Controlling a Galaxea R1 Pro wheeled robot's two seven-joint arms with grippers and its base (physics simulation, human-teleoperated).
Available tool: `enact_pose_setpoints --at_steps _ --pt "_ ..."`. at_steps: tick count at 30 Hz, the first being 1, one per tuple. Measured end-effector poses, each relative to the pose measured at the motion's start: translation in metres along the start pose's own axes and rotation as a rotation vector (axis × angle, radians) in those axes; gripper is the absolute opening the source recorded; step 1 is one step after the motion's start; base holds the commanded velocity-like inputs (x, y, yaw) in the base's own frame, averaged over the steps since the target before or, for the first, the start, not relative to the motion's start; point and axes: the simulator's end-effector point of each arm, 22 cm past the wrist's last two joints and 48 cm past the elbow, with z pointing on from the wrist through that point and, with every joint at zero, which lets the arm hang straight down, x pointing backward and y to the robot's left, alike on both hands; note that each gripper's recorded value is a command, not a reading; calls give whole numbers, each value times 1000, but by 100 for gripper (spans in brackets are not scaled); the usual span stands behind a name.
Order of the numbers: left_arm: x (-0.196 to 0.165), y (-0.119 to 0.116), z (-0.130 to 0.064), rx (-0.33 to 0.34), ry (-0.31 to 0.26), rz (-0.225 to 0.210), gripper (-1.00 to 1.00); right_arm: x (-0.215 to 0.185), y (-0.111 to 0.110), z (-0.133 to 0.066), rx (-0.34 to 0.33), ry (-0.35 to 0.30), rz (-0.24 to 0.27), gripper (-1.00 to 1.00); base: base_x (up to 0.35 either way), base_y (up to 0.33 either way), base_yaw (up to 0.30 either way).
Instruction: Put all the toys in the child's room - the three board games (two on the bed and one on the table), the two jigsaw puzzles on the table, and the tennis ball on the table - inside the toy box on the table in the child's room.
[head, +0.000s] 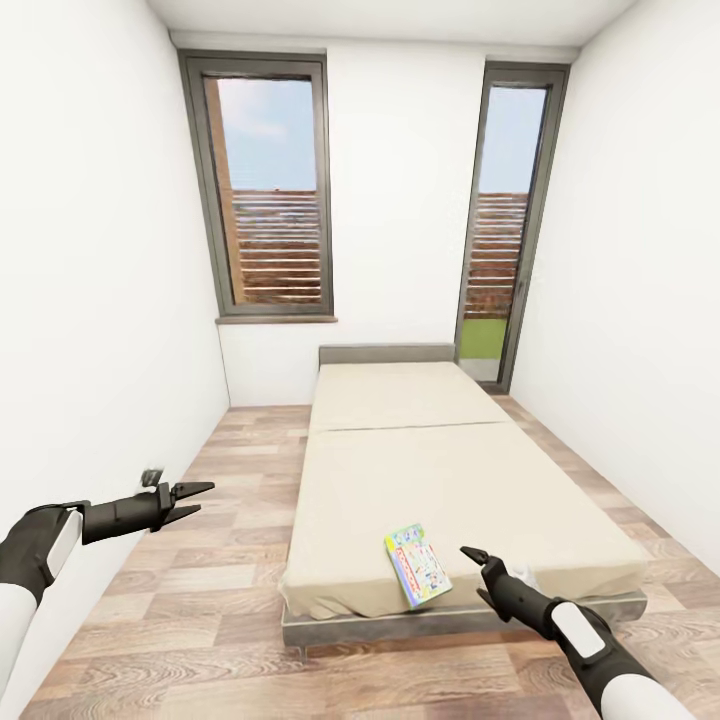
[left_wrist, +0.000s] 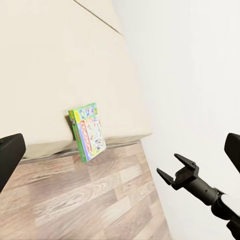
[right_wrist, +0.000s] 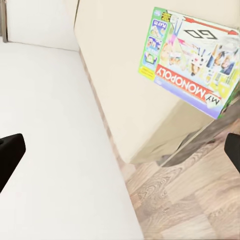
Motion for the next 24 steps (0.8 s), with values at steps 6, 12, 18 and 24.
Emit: enact_pose_setpoints --at_steps 6,12,18,24 --pt "6 8 2 1 4 -12 100 2 -4 1 -39 14 108 100 0 0 0" --pt "13 10 4 29 13 -35 100 3 -10 3 -60 19 147 100 0 0 0" --pt "22 5 9 83 21 -46 100 5 -17 7 -70 17 158 100 0 0 0" --pt "27 10 10 99 20 -47 100 5 -26 11 -74 12 158 100 0 0 0"
